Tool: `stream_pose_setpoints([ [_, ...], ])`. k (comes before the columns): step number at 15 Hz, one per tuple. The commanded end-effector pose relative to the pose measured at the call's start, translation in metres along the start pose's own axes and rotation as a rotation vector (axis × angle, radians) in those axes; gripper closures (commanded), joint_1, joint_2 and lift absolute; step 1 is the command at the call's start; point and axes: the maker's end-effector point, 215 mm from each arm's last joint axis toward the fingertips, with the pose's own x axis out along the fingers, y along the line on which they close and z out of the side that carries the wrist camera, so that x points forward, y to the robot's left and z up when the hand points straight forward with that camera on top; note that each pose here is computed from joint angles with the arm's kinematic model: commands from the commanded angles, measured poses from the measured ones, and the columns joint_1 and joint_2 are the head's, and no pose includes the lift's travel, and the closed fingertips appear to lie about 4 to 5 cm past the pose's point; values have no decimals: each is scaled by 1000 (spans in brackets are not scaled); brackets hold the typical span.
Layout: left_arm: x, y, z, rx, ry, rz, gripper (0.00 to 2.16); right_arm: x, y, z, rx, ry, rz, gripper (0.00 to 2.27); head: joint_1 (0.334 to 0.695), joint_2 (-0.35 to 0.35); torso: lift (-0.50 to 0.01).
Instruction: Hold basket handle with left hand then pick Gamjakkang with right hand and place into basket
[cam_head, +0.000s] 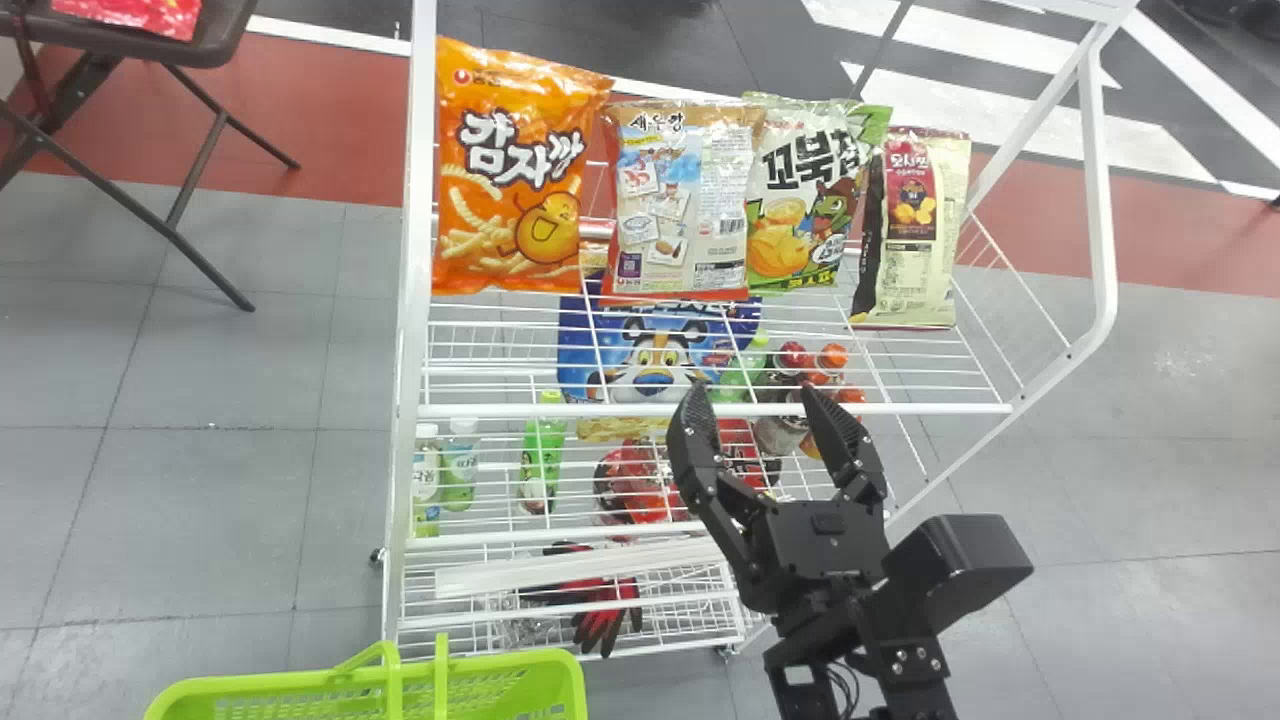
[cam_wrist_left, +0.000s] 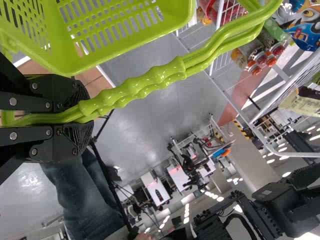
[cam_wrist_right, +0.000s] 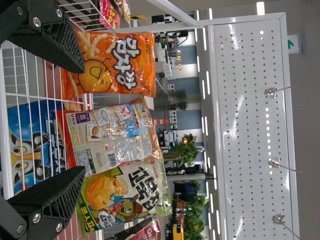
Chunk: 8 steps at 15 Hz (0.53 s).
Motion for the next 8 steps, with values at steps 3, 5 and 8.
stream_pose_setpoints([
  [3,0,0,0,1,1,0,2135,2,0,1,3,-4,-2,127,695,-350,-19],
  [5,0,0,1,2,0,1,2135,2,-1,1,2,-5,-3,127,695,-350,-19],
  [8,1,0,0,3,2,3,2135,3,-5,1,6,-6,-10,127,695,-350,-19],
])
